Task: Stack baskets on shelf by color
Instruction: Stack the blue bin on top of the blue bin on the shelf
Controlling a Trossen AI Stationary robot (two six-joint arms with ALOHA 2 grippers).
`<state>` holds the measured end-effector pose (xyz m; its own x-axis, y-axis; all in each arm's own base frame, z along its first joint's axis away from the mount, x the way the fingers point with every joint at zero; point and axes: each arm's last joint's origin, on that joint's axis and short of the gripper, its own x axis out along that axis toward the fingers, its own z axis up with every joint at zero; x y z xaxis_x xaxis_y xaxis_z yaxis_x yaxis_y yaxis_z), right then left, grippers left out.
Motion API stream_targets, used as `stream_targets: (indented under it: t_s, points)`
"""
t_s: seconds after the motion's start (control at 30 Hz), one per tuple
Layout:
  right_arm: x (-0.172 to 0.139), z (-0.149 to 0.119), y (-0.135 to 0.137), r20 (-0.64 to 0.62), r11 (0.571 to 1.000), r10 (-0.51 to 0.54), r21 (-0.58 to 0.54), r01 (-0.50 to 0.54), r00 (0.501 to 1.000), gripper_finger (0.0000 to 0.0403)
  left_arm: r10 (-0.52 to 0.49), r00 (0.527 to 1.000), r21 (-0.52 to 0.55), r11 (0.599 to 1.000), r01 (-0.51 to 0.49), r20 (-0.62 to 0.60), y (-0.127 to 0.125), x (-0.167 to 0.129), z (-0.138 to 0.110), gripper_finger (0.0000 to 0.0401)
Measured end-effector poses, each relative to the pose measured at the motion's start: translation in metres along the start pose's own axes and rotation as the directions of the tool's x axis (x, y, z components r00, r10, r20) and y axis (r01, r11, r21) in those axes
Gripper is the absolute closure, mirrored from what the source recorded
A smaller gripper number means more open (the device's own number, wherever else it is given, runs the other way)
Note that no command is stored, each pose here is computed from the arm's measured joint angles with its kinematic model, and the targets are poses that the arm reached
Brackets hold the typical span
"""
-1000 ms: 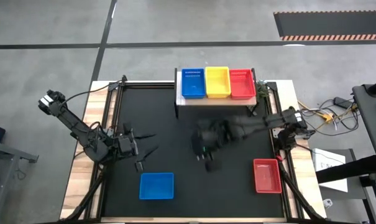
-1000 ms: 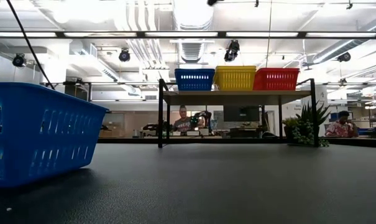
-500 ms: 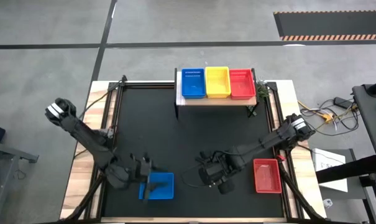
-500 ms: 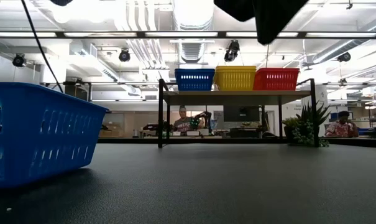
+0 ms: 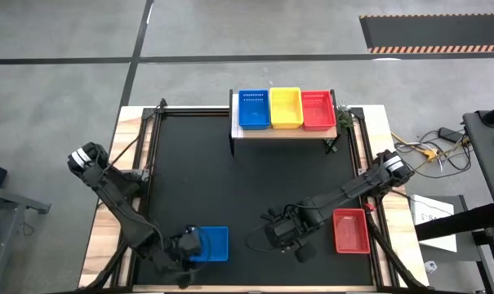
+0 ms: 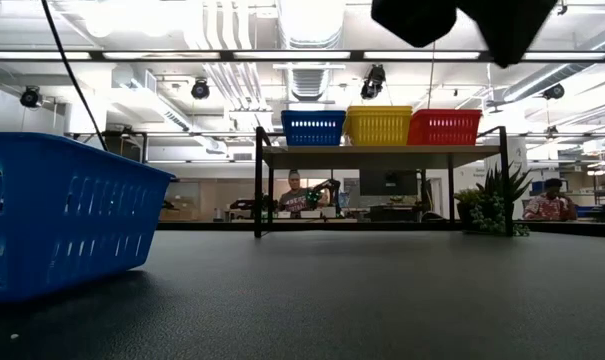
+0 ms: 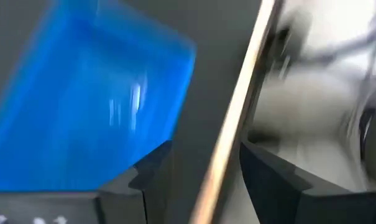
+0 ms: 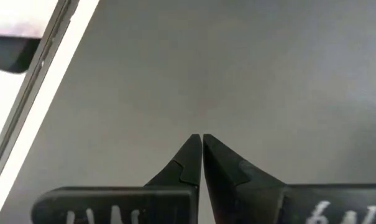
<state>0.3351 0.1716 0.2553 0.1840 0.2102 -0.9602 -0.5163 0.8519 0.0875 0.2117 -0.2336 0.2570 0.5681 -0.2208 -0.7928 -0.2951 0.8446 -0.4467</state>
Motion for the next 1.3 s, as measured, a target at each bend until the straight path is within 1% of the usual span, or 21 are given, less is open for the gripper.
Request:
stream_targets:
  t_s: [0.07, 0.13, 0.2, 0.27, 0.33, 0.43, 0.53, 0.7, 0.77, 0.87, 0.97, 1.07, 1.2, 1.3]
  points:
    - [0.0, -0.001, 0.002, -0.007, 0.999, 0.002, -0.034, -0.003, 1.0, 0.0394, 0.026, 0.982, -0.066, 0.997, -0.039, -0.186, -0.003, 0.001, -0.005, 0.0237]
    - [0.0, 0.001, 0.003, 0.01, 0.998, 0.001, -0.068, 0.0, 1.0, 0.0394, 0.055, 0.935, -0.1, 0.99, -0.096, -0.349, -0.003, 0.001, -0.011, 0.0239]
    - [0.0, 0.003, 0.002, 0.028, 0.998, -0.019, -0.066, 0.021, 0.999, 0.0394, 0.08, 0.886, -0.12, 0.981, -0.151, -0.457, -0.003, 0.002, -0.015, 0.024]
    - [0.0, 0.005, 0.001, 0.053, 0.997, -0.036, -0.06, 0.039, 0.998, 0.0391, 0.099, 0.853, -0.116, 0.976, -0.182, -0.512, 0.0, 0.005, -0.02, 0.024]
    - [0.002, 0.007, 0.0, 0.065, 0.995, -0.039, -0.087, 0.045, 0.997, 0.0382, 0.105, 0.839, -0.111, 0.975, -0.192, -0.534, 0.003, 0.01, -0.023, 0.024]
    - [0.007, 0.016, -0.001, 0.131, 0.986, -0.044, -0.154, 0.065, 0.99, 0.0355, 0.13, 0.828, -0.093, 0.972, -0.214, -0.546, 0.007, 0.014, -0.027, 0.024]
    - [0.013, 0.027, -0.003, 0.223, 0.965, -0.082, -0.226, 0.134, 0.971, 0.0322, 0.183, 0.81, -0.068, 0.962, -0.264, -0.557, 0.013, 0.014, -0.03, 0.024]
    - [0.028, 0.046, -0.009, 0.359, 0.901, -0.093, -0.366, 0.232, 0.929, 0.0273, 0.304, 0.782, -0.023, 0.926, -0.376, -0.545, 0.024, 0.01, -0.031, 0.024]
    - [0.033, 0.053, -0.013, 0.403, 0.869, -0.095, -0.413, 0.274, 0.91, 0.0257, 0.321, 0.775, -0.016, 0.92, -0.392, -0.545, 0.026, 0.009, -0.031, 0.024]
    - [0.04, 0.061, -0.021, 0.471, 0.83, -0.077, -0.458, 0.319, 0.879, 0.0239, 0.317, 0.777, -0.018, 0.921, -0.388, -0.544, 0.025, 0.009, -0.031, 0.024]
    - [0.047, 0.068, -0.031, 0.524, 0.803, -0.051, -0.484, 0.347, 0.85, 0.0228, 0.311, 0.781, -0.022, 0.923, -0.383, -0.542, 0.025, 0.009, -0.031, 0.024]
    - [0.054, 0.073, -0.041, 0.563, 0.782, -0.052, -0.49, 0.384, 0.825, 0.0223, 0.311, 0.782, -0.022, 0.924, -0.383, -0.54, 0.025, 0.01, -0.031, 0.024]
    - [0.072, 0.077, -0.057, 0.593, 0.779, -0.023, -0.494, 0.386, 0.805, 0.0222, 0.312, 0.783, -0.022, 0.924, -0.383, -0.539, 0.025, 0.009, -0.031, 0.024]
    - [0.088, 0.077, -0.069, 0.592, 0.787, -0.026, -0.484, 0.381, 0.806, 0.0222, 0.311, 0.783, -0.022, 0.924, -0.383, -0.539, 0.025, 0.01, -0.031, 0.024]
